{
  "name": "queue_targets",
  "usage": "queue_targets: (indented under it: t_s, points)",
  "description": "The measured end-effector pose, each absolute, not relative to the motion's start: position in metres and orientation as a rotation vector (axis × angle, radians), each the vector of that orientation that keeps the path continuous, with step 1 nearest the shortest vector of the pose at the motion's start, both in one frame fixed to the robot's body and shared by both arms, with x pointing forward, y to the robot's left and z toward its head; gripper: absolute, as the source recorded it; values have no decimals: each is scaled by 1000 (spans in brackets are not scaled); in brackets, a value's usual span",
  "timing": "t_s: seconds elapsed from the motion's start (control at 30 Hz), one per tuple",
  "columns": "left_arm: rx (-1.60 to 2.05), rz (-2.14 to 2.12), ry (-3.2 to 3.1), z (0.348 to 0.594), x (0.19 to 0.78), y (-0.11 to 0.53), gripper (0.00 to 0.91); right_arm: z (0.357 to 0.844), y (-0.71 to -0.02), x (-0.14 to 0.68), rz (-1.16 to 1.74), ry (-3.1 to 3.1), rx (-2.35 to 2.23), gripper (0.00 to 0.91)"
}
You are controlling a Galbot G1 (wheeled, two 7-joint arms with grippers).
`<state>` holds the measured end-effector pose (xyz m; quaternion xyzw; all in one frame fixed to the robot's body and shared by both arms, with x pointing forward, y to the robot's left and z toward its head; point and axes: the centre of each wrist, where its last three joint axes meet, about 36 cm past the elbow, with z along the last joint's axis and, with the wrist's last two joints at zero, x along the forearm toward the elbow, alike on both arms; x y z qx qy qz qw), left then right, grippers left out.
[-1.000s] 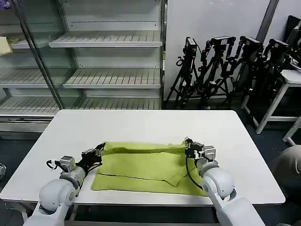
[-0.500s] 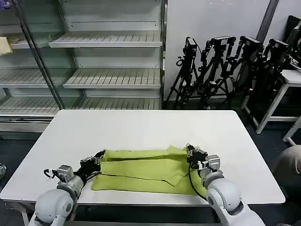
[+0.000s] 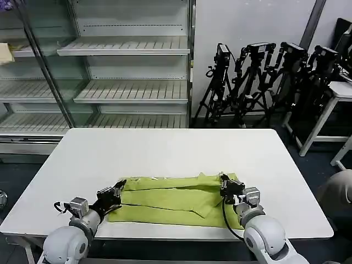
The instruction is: Fold and organize the clothes.
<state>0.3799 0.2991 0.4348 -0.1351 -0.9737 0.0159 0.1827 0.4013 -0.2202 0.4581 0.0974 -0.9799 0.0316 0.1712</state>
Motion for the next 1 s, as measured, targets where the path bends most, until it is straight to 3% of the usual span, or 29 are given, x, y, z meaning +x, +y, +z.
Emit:
queue_targets:
  t_s: [1.0]
  points:
    - [-332, -14, -2700, 443, 369, 310, 20, 437, -221, 406, 92, -2740, 274, 0]
